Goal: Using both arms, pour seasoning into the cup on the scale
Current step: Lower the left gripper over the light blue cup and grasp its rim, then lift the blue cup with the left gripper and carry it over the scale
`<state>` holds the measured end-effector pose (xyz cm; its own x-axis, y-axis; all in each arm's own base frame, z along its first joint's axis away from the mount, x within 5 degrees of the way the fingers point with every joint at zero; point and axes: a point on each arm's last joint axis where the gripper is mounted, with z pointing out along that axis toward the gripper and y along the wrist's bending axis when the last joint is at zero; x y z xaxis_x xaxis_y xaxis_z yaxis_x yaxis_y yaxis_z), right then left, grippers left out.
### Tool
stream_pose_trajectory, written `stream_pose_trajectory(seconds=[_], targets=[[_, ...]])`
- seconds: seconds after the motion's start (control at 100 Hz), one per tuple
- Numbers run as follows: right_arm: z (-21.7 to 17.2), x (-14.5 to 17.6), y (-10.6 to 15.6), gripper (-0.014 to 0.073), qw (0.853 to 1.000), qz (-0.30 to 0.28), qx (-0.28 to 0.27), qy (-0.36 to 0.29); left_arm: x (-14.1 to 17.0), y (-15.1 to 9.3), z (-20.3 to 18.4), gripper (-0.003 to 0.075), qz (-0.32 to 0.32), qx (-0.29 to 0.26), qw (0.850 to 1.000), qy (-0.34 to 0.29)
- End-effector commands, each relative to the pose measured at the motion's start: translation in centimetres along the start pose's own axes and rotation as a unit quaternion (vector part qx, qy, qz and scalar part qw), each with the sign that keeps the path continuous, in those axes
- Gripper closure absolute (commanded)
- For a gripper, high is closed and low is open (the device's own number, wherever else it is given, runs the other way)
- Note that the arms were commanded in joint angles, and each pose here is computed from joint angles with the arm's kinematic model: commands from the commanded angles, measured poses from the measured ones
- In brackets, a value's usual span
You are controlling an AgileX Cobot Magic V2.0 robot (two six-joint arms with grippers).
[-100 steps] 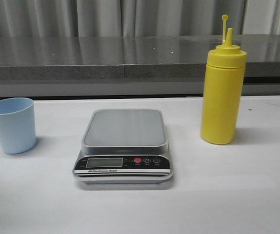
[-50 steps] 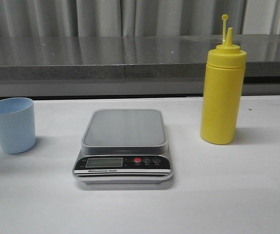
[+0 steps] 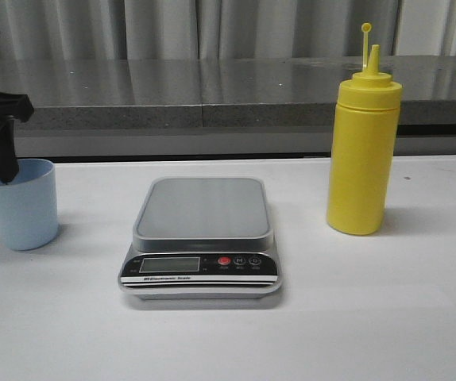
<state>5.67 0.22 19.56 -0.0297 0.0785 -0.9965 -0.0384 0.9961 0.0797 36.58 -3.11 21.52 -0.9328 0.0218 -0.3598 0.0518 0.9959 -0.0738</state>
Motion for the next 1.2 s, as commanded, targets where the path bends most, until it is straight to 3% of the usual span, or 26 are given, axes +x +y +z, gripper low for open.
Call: stream_pose_trajectory(seconds=[0.0, 0.21, 0.49, 0.66, 0.98, 1.19], targets=[[-0.3, -1.4, 0.1, 0.0662, 0.998, -0.002, -0.002, -0.057, -1.1, -0.5, -1.5, 0.0312, 0.001, 0.008, 0.999, -0.041], [-0.3, -1.4, 0.1, 0.0662, 0.998, -0.002, -0.002, -0.057, -1.1, -0.5, -0.2, 0.0337, 0.0, 0.007, 1.0, -0.027], [-0.3, -1.4, 0.1, 0.0662, 0.998, -0.002, -0.002, -0.057, -1.2, -0.5, -0.2, 0.0619, 0.0, 0.007, 0.999, -0.033], [-0.3, -1.4, 0.1, 0.0662, 0.998, -0.002, -0.002, -0.057, -1.2, -0.5, -0.2, 0.0741, 0.0, 0.007, 0.999, -0.033], [-0.3, -1.4, 0.1, 0.0662, 0.998, -0.002, -0.002, -0.057, -2.3, -0.9, -2.2, 0.0741, 0.006, 0.01, 0.998, -0.061], [-0.3, -1.4, 0.1, 0.0662, 0.998, -0.002, -0.002, -0.057, -4.4, -4.7, -6.2, 0.0741, 0.061, 0.034, 0.992, -0.108]])
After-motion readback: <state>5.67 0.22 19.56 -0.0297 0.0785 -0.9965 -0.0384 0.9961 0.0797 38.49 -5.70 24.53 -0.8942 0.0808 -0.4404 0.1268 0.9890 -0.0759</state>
